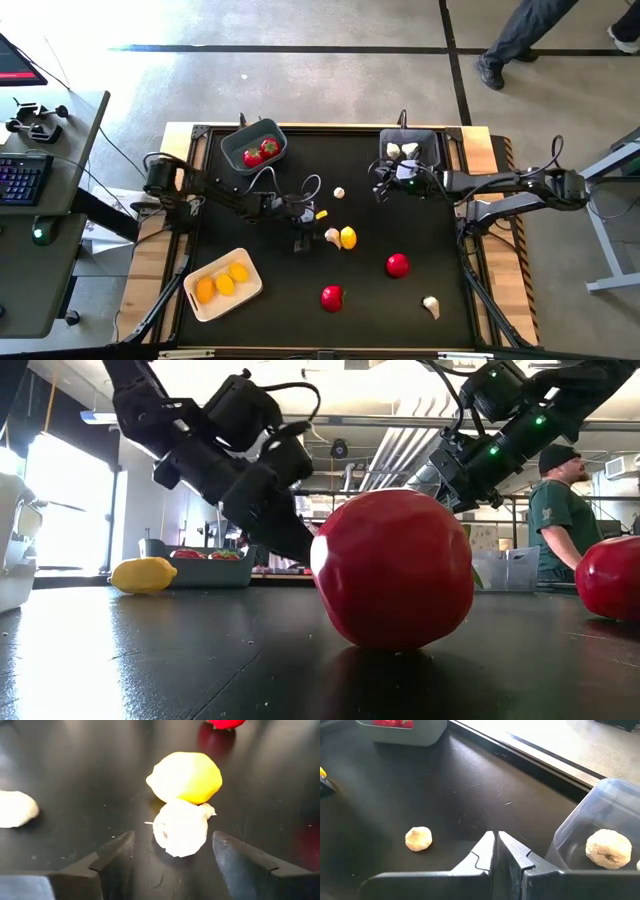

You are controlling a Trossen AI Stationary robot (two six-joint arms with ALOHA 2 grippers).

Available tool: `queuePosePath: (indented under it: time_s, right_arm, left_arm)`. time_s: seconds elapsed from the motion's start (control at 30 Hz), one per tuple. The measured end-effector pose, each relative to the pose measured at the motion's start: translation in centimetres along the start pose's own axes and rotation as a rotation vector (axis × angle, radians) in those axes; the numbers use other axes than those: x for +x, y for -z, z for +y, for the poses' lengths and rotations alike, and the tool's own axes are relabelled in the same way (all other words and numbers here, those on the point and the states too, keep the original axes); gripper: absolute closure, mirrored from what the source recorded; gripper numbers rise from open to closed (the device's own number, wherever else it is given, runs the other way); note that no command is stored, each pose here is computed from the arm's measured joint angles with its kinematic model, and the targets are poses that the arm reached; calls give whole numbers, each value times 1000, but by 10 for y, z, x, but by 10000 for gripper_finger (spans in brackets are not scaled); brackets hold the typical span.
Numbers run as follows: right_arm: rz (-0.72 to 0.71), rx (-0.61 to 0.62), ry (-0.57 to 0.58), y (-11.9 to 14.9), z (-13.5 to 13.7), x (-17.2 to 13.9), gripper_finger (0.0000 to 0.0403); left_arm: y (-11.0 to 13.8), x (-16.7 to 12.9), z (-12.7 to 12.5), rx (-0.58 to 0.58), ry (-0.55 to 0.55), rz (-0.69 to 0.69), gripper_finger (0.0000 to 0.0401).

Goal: Sort produce into baskets
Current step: Put the white garlic into the transparent bin

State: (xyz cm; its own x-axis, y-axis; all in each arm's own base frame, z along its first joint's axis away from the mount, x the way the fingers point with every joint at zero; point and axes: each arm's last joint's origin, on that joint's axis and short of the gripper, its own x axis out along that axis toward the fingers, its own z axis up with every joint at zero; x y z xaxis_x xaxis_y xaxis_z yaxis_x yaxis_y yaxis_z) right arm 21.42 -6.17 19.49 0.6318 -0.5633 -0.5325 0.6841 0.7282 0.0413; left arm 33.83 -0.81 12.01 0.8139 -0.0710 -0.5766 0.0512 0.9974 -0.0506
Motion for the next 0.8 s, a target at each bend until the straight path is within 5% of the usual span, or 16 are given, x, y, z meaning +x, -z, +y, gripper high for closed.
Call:
queuePosePath:
  time_s: [0.47, 0.63, 0.8]
  right_arm:
    - [5, -22, 1, 1, 0, 0, 392]
    - [6, -29, 1, 1, 0, 0, 392]
    - [6, -66, 1, 1, 0, 0, 392]
  left_arm:
    - [8, 23, -3, -9, -16, 9, 148]
    - [6, 24, -3, 16, -36, -20, 198]
    - [0, 19, 4, 47, -35, -32, 290]
